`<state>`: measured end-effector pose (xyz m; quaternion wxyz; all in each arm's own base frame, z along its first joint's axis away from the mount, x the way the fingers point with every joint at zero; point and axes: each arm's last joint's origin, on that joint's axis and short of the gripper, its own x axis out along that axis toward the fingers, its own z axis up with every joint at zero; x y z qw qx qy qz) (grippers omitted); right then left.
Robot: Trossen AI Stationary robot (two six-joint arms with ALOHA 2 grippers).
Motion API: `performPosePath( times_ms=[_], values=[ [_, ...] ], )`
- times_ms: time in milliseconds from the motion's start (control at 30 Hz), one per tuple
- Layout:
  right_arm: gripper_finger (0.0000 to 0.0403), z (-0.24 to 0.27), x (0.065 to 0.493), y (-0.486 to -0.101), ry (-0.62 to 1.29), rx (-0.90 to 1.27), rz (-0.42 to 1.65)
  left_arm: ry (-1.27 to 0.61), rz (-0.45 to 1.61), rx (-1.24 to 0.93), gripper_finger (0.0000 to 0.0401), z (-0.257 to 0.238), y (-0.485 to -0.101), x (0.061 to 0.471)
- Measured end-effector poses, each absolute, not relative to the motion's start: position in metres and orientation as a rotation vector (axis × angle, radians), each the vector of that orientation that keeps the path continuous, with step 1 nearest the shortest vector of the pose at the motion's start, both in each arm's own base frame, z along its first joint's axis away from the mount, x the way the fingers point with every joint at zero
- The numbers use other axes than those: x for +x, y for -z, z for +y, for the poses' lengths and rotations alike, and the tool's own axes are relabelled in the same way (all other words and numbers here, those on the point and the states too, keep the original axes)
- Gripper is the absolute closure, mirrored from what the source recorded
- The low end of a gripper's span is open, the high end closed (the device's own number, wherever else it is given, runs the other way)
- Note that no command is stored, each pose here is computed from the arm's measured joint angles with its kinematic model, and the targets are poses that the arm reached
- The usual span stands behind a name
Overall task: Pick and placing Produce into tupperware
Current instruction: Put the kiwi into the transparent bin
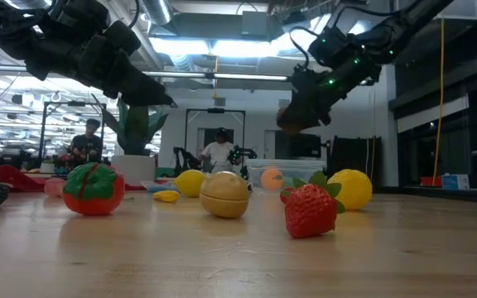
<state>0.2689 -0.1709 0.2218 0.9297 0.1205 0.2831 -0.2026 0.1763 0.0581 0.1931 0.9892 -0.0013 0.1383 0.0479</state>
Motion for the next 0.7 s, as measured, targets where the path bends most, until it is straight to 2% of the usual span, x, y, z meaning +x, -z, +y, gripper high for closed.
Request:
performPosePath(
  times_ms=[333, 700],
  values=[
    [0.0157, -0.17, 0.266, -0.236, 0.438, 0.302, 0.759, -0.096, 0.277, -0.003, 0.0112, 0.058, -0.193, 0.176],
    [0.0157, -0.175, 0.271, -0.229, 0.449, 0.292, 0.774, -0.096, 0.277, -0.003, 0.0112, 0.058, -0.193, 0.176]
  ],
)
